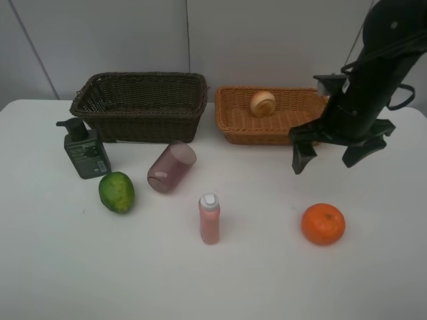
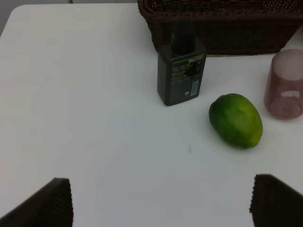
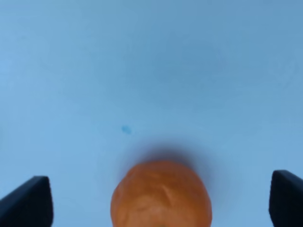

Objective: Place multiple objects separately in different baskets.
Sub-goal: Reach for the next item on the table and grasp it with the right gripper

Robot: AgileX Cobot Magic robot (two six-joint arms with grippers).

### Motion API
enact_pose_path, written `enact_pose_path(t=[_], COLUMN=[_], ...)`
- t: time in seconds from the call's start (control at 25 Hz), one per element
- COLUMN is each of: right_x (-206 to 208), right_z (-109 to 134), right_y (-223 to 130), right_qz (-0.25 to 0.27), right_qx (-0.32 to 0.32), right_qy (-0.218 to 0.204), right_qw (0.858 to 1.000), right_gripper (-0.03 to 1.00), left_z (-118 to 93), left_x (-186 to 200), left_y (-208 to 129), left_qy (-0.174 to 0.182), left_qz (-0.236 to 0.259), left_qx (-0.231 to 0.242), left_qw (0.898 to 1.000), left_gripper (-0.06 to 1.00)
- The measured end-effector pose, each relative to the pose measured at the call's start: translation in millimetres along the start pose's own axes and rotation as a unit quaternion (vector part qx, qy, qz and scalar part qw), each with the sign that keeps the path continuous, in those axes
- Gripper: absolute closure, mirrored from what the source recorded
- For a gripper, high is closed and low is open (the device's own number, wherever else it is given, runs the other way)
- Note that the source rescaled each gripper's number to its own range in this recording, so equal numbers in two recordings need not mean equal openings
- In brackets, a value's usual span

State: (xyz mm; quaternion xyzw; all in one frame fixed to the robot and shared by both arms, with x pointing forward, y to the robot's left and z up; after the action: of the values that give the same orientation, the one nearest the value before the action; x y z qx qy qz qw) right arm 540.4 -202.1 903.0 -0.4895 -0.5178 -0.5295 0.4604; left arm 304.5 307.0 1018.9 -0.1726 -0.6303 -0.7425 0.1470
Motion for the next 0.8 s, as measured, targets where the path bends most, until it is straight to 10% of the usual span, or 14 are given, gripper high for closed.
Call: enact_pose_path(t=[0.8], right_x=[-62], right_z=[-9], right_y=[-57], right_qz=[0.019], right_qx=[-0.12], right_qy=[0.0], right_qw=[0.993], right_gripper=[-0.03], left_z=[0], left_x=[0], left_y=[0], left_qy=[0.0], left_qz=[0.0], left_qx=[0.0], left_qw=[1.0], left_gripper=[0.0])
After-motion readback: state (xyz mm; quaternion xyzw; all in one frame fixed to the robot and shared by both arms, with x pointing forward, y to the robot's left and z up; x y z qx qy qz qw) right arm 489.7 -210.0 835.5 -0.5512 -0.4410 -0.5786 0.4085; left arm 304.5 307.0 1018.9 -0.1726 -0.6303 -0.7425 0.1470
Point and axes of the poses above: a point on each arm's last joint axis where the gripper is mounted, x pointing back along that axis away from the gripper, z along the wrist's bending axis when the last joint is at zero, y = z × x, the point moved 8 cm from there along -x, pointing out along that axis toward the gripper, and after that the axes turned 11 degrees about -x, right-handed, at the moved point
